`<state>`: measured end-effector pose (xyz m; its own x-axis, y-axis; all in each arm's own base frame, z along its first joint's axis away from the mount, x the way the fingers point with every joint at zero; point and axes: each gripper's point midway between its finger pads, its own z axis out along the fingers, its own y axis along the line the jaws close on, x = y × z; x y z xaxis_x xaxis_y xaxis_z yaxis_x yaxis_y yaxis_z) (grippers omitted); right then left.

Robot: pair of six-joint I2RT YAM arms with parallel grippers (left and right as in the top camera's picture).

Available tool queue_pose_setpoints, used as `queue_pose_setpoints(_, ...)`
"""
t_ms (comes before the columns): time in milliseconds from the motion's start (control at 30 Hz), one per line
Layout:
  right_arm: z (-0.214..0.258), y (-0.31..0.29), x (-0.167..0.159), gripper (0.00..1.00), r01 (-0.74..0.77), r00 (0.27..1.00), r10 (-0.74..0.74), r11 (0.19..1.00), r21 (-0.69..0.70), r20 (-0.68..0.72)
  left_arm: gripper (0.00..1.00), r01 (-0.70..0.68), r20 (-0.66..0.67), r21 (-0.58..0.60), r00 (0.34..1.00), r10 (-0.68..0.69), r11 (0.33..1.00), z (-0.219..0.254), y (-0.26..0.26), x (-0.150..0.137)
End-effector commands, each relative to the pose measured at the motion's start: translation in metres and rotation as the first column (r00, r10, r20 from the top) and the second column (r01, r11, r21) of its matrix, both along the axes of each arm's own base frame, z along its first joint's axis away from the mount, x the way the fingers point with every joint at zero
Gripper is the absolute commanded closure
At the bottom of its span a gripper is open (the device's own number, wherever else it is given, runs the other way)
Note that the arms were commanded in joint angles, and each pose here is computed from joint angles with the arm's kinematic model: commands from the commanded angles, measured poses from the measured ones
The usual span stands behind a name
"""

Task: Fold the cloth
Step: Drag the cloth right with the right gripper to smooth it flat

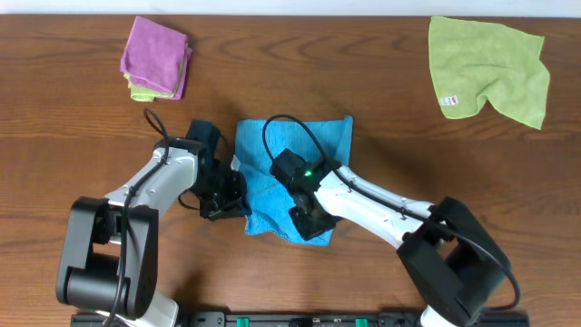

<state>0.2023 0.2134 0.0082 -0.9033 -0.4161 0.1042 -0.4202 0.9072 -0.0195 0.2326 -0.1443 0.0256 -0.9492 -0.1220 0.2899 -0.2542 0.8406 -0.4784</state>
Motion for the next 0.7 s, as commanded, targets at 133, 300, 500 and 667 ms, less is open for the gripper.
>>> queue_pose_setpoints(133, 0.020, -0.010, 0.006, 0.96, 0.060, 0.995, -0.058, 0.998, -0.024, 0.082, 0.94, 0.014, 0.049, 0.015, 0.999, -0.015, 1.000, 0.005, 0.003, 0.010)
queue_pose_setpoints(300, 0.026, 0.009, 0.007, 0.56, 0.004, 0.997, -0.010, 0.997, 0.075, 0.078, 0.94, 0.014, 0.050, 0.015, 0.999, -0.015, 1.000, 0.005, 0.003, 0.010)
queue_pose_setpoints(500, 0.024, 0.024, 0.012, 0.55, -0.015, 0.996, 0.003, 0.990, 0.137, 0.091, 0.94, 0.014, 0.049, 0.014, 0.999, -0.015, 1.000, 0.005, 0.003, 0.010)
queue_pose_setpoints(667, 0.023, 0.030, 0.015, 0.52, -0.023, 0.994, 0.005, 0.987, 0.158, 0.109, 0.94, 0.014, 0.049, 0.014, 0.999, -0.015, 1.000, 0.005, 0.003, 0.010)
